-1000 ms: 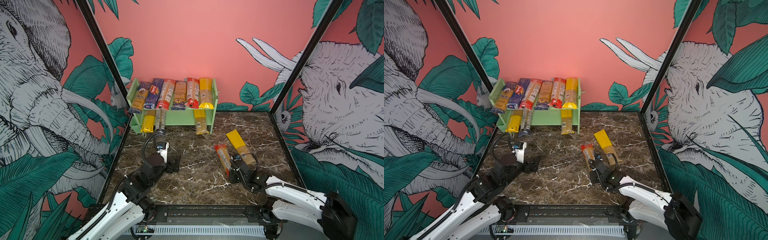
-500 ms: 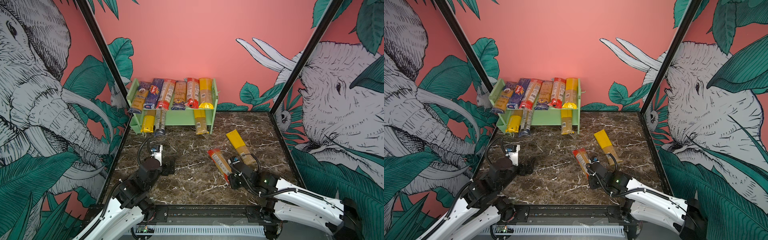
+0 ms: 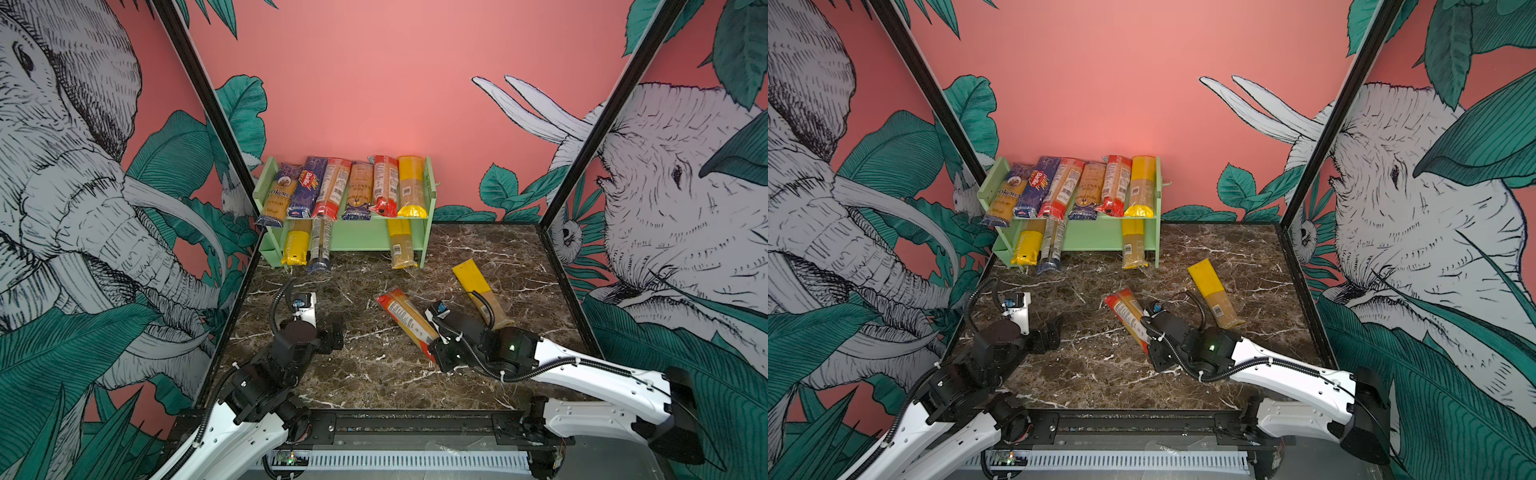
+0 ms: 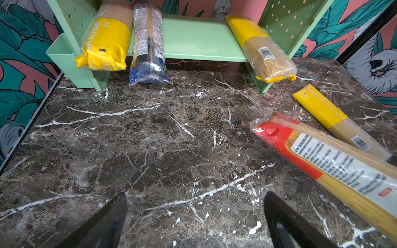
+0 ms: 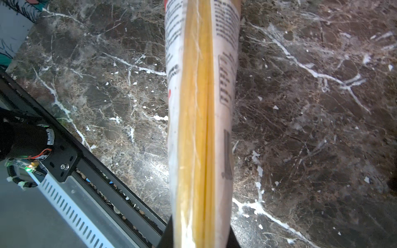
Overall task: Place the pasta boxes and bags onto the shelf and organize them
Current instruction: 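Carry the red-ended pack with the right gripper toward the shelf's lower front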
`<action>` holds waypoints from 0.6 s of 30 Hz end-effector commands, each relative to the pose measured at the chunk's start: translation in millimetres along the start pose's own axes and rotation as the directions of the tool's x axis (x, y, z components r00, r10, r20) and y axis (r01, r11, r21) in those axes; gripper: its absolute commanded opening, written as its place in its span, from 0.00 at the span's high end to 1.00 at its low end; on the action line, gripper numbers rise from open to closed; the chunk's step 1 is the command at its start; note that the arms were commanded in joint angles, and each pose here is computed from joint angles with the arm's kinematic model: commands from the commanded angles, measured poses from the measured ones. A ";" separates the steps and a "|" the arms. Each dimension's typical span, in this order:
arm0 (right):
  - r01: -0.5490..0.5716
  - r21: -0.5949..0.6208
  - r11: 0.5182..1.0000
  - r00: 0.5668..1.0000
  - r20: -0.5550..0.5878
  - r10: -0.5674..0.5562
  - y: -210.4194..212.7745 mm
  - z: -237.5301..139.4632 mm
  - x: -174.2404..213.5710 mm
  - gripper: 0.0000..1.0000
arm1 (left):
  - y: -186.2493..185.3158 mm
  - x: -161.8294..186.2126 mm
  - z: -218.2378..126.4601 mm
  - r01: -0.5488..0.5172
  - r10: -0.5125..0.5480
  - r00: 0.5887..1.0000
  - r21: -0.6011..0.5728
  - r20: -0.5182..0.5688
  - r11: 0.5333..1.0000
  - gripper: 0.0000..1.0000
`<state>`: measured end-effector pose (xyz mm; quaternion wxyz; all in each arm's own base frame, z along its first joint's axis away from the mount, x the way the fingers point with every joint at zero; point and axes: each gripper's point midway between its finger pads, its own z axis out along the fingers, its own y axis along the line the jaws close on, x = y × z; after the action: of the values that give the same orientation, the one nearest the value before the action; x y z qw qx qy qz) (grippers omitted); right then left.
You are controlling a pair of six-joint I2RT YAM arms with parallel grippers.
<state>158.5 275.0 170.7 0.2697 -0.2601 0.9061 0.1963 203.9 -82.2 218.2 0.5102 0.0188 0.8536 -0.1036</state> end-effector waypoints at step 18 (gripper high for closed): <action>0.048 0.094 0.994 0.916 0.394 -0.081 38.0 -5.3 -198.9 1.00 | 15.8 -21.3 -28.6 0.062 -0.060 0.994 -0.021 0.086 0.998 0.01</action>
<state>238.2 360.8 223.1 0.3505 -0.2883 0.8772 0.1565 193.7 -64.2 241.4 0.5401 -0.0073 0.8344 -0.1100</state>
